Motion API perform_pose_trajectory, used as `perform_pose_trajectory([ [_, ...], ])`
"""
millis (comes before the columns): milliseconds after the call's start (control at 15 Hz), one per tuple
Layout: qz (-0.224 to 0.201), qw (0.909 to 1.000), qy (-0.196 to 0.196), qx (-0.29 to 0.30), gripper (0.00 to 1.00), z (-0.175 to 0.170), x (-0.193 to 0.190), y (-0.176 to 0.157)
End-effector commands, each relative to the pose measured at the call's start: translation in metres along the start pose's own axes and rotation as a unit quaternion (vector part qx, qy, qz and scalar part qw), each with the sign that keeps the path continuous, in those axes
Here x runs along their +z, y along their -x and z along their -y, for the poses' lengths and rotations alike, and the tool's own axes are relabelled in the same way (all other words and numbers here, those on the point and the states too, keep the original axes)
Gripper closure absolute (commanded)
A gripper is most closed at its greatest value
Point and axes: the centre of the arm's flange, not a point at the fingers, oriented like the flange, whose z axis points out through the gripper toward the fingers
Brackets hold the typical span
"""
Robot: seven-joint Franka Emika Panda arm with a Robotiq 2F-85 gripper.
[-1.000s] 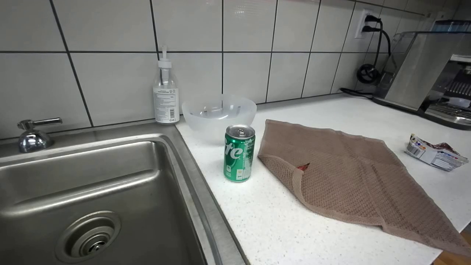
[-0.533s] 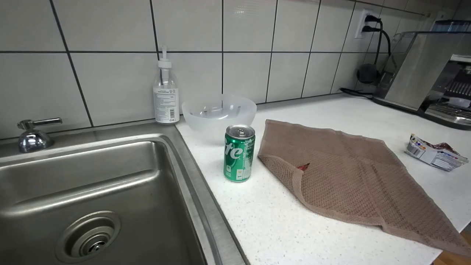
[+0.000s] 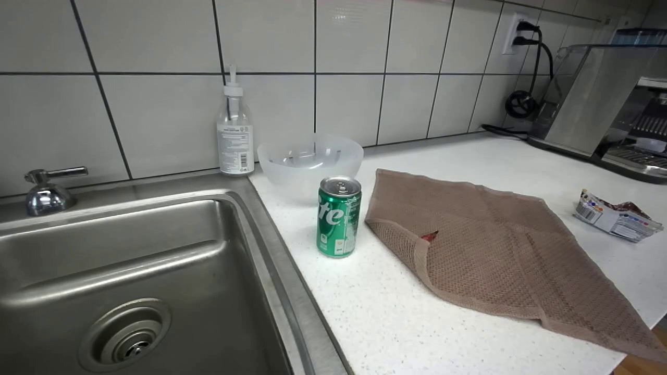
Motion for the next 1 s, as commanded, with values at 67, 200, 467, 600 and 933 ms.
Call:
perform_pose_trajectory([
  [67,0.003,0.9990,-0.029,-0.034,0.00,0.031,0.026,-0.032],
  [200,0.009,0.9982,-0.039,-0.044,0.00,0.046,0.039,-0.037],
  [467,0.020,0.9960,-0.049,-0.071,0.00,0.077,0.064,-0.041],
  [600,0.026,0.9944,-0.056,-0.085,0.00,0.091,0.076,-0.044],
  [933,0.025,0.9907,-0.068,-0.115,0.00,0.116,0.102,-0.052],
])
